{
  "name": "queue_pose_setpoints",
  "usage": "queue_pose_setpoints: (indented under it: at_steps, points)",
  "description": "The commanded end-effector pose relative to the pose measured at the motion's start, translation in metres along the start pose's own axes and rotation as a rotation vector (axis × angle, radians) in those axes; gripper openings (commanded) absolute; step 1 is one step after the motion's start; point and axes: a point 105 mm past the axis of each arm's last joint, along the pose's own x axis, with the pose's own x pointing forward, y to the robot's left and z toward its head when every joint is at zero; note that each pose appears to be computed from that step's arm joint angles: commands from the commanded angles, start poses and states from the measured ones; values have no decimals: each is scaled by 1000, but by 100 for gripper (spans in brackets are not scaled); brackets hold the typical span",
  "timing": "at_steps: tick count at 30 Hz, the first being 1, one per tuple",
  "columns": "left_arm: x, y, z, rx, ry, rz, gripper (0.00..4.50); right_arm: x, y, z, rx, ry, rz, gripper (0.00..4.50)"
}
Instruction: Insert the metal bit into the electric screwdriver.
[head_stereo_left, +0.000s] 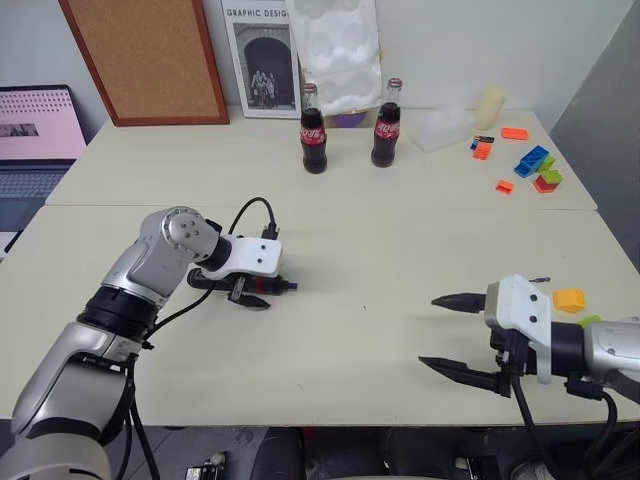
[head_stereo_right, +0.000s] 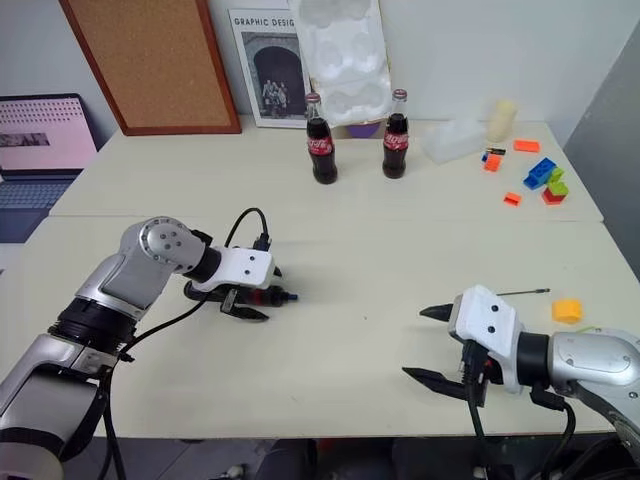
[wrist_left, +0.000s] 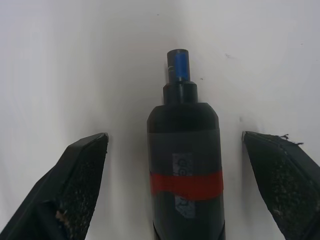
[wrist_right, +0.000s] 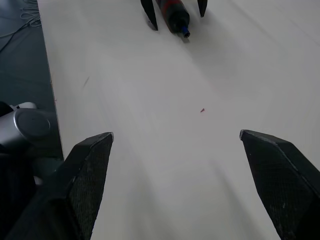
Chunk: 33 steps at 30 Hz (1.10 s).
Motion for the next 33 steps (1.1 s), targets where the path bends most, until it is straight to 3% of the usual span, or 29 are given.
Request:
queue_pose_setpoints:
  at_steps: [1, 10, 12, 23, 33]
  points:
    - [5, 3, -1, 12, 13, 6, 402, -1, 3, 7, -38, -17, 1, 429]
    - [12, -2, 2, 33, -8, -18, 194, 0, 4, 14, -32, -66, 14, 429]
    - [13, -2, 4, 37, -14, -18, 165, -1, 3, 16, -30, -77, 14, 429]
    - [2, 16, 29, 16, -135, 92, 165, -10, -3, 25, -45, -93, 14, 429]
    - [-3, 17, 33, -4, -158, 123, 165, -21, -10, 46, -56, -176, 3, 429]
